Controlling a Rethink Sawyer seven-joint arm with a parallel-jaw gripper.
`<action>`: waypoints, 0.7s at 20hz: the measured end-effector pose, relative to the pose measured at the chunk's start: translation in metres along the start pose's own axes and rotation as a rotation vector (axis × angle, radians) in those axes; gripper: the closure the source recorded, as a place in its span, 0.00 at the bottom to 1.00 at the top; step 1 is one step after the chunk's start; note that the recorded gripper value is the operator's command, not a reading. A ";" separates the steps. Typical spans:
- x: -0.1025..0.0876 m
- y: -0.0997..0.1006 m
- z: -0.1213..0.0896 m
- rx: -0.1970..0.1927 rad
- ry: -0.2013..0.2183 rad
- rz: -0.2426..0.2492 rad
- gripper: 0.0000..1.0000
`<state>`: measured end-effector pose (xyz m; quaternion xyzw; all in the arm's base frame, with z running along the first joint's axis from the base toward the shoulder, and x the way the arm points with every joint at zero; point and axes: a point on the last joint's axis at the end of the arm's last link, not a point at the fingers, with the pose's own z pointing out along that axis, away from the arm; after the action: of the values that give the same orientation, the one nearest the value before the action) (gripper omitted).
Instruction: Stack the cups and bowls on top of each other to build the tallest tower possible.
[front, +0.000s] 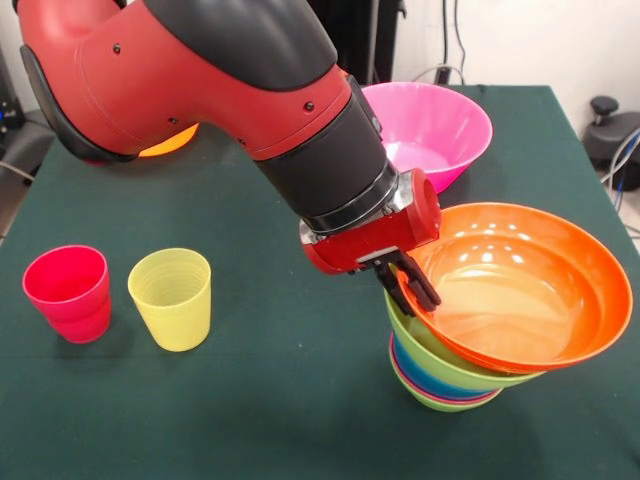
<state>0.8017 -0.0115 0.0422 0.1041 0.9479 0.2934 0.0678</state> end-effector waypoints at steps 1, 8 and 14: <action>0.000 0.000 0.000 0.000 0.000 0.000 1.00; 0.000 0.000 0.000 0.000 0.001 0.000 1.00; 0.001 -0.001 -0.002 0.002 0.021 0.000 1.00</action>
<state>0.8002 -0.0128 0.0433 0.1012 0.9489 0.2934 0.0578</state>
